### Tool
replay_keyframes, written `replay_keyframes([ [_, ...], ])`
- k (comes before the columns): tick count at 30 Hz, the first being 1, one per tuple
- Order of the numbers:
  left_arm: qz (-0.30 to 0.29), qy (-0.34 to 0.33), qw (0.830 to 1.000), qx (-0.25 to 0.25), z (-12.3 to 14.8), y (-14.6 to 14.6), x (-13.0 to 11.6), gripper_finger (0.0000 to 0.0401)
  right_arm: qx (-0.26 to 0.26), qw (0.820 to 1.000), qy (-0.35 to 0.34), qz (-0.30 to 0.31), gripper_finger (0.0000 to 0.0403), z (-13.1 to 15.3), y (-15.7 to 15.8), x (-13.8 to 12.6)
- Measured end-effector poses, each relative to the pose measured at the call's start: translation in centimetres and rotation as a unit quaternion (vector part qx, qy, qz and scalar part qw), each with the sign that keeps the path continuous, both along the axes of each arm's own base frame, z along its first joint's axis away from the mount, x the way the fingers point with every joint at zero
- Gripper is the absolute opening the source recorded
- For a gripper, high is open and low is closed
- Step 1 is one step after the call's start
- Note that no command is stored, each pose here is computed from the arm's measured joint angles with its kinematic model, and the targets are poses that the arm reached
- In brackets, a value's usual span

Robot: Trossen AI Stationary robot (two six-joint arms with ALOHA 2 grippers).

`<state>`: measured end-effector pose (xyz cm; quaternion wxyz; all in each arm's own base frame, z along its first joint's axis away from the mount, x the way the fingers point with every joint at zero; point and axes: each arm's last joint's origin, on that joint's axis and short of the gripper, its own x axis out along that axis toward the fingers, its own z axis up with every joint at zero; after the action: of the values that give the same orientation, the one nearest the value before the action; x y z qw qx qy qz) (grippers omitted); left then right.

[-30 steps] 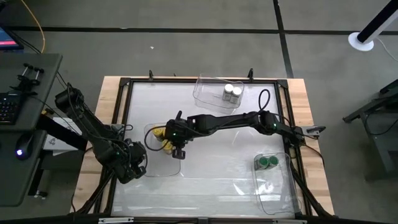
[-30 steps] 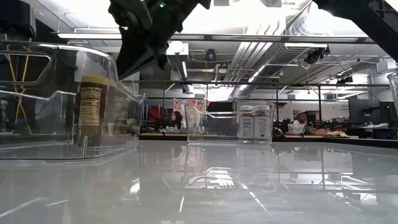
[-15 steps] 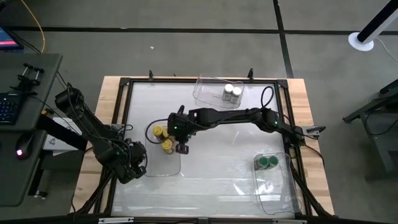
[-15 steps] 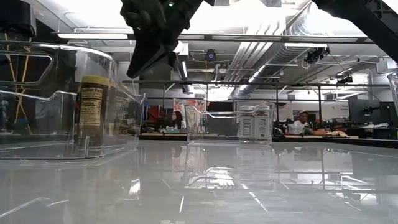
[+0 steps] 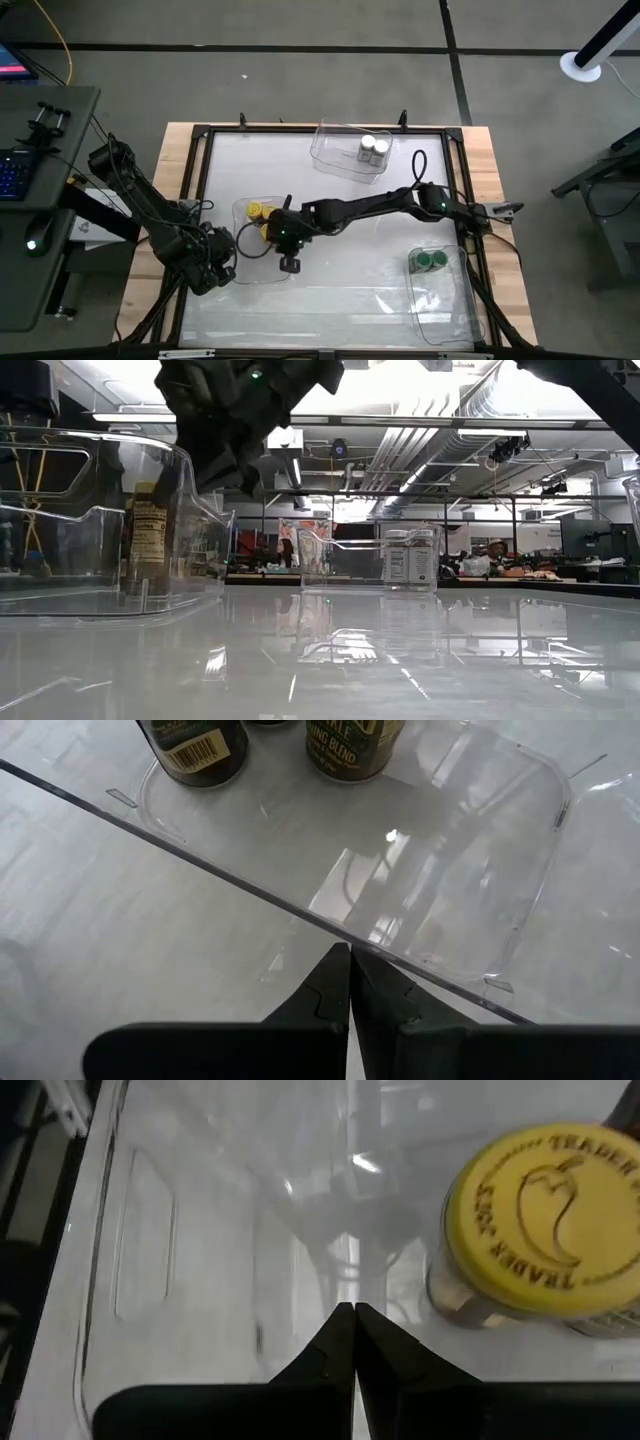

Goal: Sort spices by type
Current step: Put the yellow seasoning bottle into the left transparent bin

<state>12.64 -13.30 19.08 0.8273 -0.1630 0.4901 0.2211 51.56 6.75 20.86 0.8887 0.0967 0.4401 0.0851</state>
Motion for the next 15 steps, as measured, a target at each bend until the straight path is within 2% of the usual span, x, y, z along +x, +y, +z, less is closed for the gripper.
replay_keyframes([
  [8,0.0,0.0,1.0,0.0,0.0,0.0,0.0,0.0,-0.051,0.998,-0.015,-0.045,0.0,-0.72,-0.13,0.46],
  [15,0.0,-0.001,1.0,0.001,0.0,0.0,0.01,0.0,-0.057,0.996,-0.039,-0.059,0.0,-0.48,-0.68,0.89],
])
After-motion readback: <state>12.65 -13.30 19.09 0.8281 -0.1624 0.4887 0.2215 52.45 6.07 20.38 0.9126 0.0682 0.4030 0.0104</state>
